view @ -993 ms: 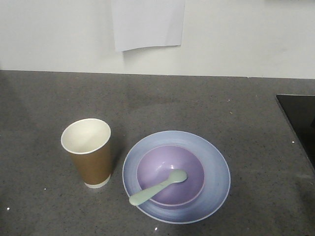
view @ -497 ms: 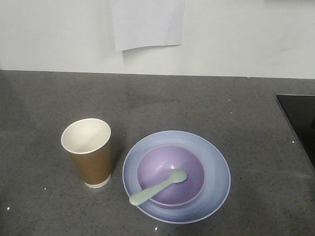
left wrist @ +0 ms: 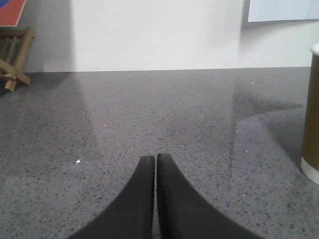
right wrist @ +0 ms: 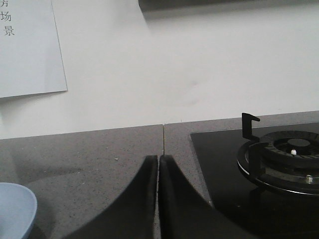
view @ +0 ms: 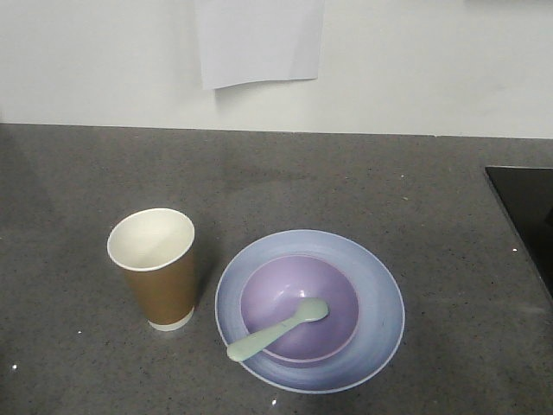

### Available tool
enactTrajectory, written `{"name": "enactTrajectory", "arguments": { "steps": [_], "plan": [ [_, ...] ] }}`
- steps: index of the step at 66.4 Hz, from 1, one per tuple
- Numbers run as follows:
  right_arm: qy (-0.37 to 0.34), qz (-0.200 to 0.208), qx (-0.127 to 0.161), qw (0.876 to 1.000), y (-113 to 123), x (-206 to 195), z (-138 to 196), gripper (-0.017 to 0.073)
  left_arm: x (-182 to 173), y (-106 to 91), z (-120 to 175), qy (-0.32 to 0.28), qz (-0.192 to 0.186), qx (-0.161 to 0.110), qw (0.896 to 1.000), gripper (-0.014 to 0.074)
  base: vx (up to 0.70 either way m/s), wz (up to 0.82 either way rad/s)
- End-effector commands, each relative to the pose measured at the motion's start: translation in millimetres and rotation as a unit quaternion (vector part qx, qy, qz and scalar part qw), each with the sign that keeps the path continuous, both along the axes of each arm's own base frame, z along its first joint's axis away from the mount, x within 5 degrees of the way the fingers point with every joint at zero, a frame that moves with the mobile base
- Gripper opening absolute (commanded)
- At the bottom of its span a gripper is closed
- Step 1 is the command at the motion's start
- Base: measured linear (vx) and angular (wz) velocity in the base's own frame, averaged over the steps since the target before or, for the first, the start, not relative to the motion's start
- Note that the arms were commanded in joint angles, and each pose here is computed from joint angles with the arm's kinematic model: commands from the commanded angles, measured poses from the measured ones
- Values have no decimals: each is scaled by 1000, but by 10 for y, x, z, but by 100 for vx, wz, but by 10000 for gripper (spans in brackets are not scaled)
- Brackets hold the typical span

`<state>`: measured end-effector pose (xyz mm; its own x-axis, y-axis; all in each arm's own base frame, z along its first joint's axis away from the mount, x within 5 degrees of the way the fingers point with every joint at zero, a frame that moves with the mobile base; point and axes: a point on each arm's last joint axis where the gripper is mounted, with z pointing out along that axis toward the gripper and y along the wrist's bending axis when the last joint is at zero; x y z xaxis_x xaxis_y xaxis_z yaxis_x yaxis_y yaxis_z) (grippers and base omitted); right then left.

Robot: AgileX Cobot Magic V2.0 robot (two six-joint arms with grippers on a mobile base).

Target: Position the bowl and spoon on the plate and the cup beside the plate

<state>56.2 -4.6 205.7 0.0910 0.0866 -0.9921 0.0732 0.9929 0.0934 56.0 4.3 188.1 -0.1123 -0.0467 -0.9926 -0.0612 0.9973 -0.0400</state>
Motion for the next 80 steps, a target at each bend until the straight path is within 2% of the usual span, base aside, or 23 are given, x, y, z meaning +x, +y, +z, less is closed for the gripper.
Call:
{"name": "enactTrajectory", "arguments": {
  "steps": [1,80],
  "plan": [
    [-35,-4,-8,999,-3,-14,49,-6,-8,-11,101,-48,-6,-3,999,-8,0,0],
    [-34,-4,-8,999,-3,-14,49,-6,-8,-11,101,-48,-6,-3,999,-8,0,0]
  ]
}}
